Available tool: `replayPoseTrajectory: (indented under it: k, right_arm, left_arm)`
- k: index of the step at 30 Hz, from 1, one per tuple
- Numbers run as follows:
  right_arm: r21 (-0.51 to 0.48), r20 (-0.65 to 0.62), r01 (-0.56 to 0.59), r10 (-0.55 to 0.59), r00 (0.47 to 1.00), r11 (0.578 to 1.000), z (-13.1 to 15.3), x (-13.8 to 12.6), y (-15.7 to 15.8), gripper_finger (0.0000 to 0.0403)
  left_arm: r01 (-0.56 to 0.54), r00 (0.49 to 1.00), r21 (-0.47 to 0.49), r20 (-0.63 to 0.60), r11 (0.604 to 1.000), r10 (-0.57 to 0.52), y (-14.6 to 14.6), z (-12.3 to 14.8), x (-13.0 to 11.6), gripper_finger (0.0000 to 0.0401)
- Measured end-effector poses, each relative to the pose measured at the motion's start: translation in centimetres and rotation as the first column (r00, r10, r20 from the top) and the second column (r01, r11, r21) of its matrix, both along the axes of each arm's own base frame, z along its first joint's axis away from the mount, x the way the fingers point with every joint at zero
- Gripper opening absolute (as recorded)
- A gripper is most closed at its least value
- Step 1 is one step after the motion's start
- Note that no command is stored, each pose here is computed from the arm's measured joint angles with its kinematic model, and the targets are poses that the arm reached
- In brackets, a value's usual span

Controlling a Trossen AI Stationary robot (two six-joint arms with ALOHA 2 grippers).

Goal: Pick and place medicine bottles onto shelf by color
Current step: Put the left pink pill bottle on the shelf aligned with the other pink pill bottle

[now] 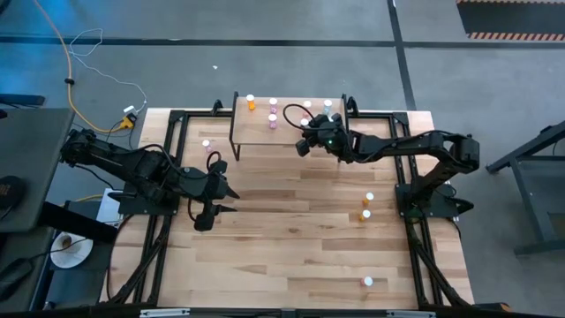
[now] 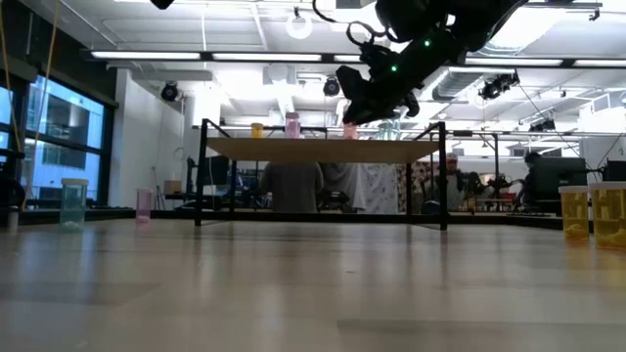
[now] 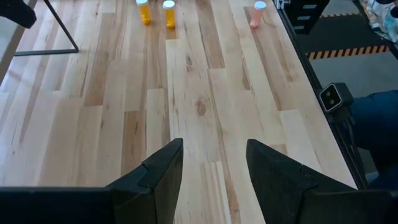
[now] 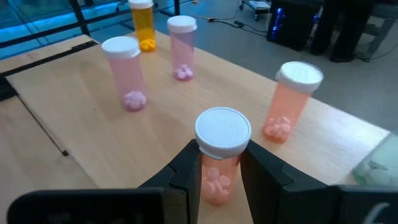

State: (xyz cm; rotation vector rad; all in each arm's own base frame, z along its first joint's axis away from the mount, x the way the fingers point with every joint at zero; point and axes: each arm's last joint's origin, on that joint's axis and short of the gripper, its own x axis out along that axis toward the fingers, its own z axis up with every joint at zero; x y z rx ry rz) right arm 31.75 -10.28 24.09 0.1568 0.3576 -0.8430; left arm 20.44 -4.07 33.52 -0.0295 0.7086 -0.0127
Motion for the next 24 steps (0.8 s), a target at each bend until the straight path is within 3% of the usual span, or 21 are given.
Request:
replayPoseTrajectory:
  k: [15,24]
  right_arm:
    - [-0.003,-0.004,0.008,-0.008,1.0,1.0,-0.09,0.03,-0.01,0.0083]
    - [-0.015,-0.006,0.032,-0.032,0.999,0.999,-0.07,-0.02,-0.07,0.0123]
  left_arm:
    - [0.0,1.0,0.0,0.0,1.0,0.0,0.0,0.01,-0.01,0.0168]
    - [0.0,1.0,0.0,0.0,1.0,0.0,0.0,0.01,-0.01,0.0168]
